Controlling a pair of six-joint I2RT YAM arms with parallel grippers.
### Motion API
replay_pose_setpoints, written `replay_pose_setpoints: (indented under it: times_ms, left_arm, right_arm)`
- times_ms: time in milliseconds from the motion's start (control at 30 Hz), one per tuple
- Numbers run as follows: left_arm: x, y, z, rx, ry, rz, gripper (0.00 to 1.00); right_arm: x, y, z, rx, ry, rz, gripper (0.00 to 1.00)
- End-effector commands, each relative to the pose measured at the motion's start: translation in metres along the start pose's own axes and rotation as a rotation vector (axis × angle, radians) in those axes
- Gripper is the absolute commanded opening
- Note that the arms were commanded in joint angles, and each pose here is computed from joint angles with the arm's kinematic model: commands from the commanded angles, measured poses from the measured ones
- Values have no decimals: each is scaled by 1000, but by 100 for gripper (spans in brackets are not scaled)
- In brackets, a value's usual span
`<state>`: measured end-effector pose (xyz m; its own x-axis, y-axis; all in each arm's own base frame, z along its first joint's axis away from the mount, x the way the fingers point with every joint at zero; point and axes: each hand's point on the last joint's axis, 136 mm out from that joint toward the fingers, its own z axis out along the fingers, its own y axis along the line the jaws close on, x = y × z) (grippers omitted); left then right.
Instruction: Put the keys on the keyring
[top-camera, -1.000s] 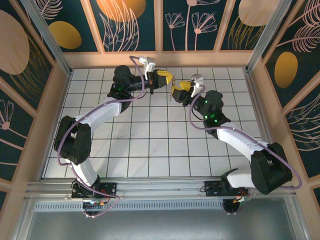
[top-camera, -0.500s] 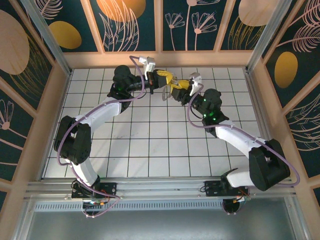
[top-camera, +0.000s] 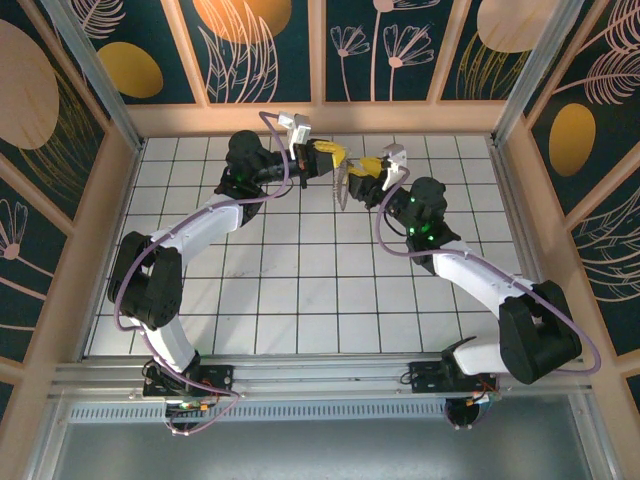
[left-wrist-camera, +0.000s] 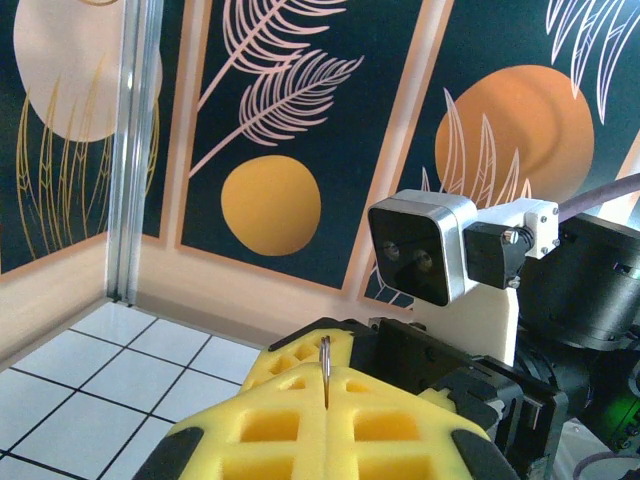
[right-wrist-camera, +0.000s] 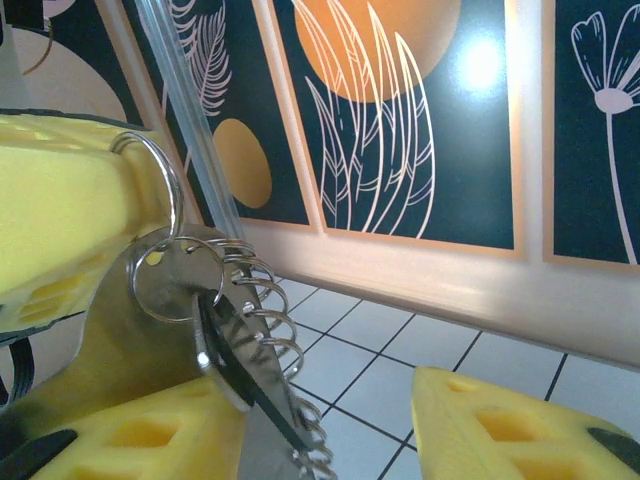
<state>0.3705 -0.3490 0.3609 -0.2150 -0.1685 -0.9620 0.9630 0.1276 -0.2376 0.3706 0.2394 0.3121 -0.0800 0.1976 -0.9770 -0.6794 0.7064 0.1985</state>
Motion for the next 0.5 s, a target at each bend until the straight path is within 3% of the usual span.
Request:
replay_pose_setpoints:
  times_ms: [0, 233, 467]
  left_arm:
    - [-25, -17, -3, 32, -38, 57, 0]
    - [-23, -16, -3, 31, -34, 55, 0]
    - [-24, -17, -3, 35, -35, 59, 0]
  right_arm:
    - [-21, 3, -2, -12, -69, -24, 48]
    - [-24, 4, 6, -21, -67, -34, 45]
    - [-26, 13, 6, -75, -64, -57, 35]
